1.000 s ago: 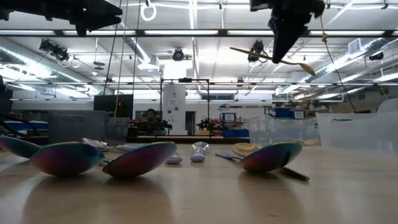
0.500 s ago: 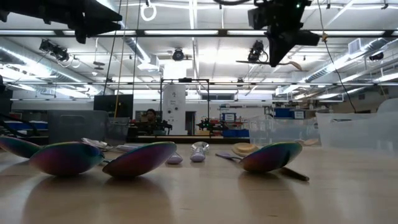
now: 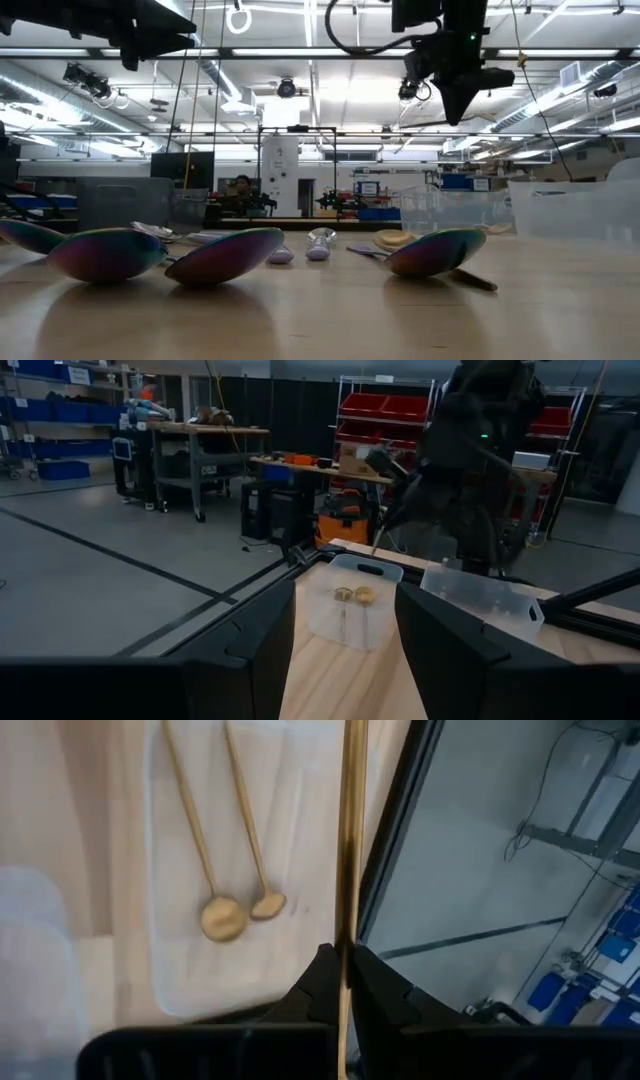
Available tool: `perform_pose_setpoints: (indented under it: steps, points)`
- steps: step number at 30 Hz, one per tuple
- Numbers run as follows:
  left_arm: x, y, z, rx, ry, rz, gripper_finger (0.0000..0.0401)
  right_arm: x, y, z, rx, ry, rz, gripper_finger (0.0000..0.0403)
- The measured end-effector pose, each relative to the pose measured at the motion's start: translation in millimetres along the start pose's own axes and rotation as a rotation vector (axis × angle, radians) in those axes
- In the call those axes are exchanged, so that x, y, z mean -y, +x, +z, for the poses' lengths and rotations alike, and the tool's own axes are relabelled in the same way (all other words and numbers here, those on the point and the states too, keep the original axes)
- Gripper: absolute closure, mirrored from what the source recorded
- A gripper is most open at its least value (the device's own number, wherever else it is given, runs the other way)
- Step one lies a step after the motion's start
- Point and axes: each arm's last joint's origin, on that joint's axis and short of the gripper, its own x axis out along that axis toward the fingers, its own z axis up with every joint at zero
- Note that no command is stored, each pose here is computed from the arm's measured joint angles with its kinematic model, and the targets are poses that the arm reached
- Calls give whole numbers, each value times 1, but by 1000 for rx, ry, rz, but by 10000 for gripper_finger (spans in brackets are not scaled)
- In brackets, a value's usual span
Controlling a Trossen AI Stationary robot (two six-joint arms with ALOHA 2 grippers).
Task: Sort silverware by color (type)
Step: Put the gold spoon into the top transparent bin
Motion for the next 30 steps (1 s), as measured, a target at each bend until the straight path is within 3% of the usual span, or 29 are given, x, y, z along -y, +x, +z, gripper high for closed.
perform_pose_setpoints:
  steps: [6,15,21,30]
  points:
    - [0,0,0,0,1,0,218,15,12,-9,-35,-82,32,385]
    - [0,0,0,1,26,1,218,31,36,-26,-43,-196,177,385]
    - [0,0,0,1,27,1,218,17,72,-33,-93,-318,229,386]
    - [0,0,0,2,39,3,218,-1,109,-22,30,-344,165,386]
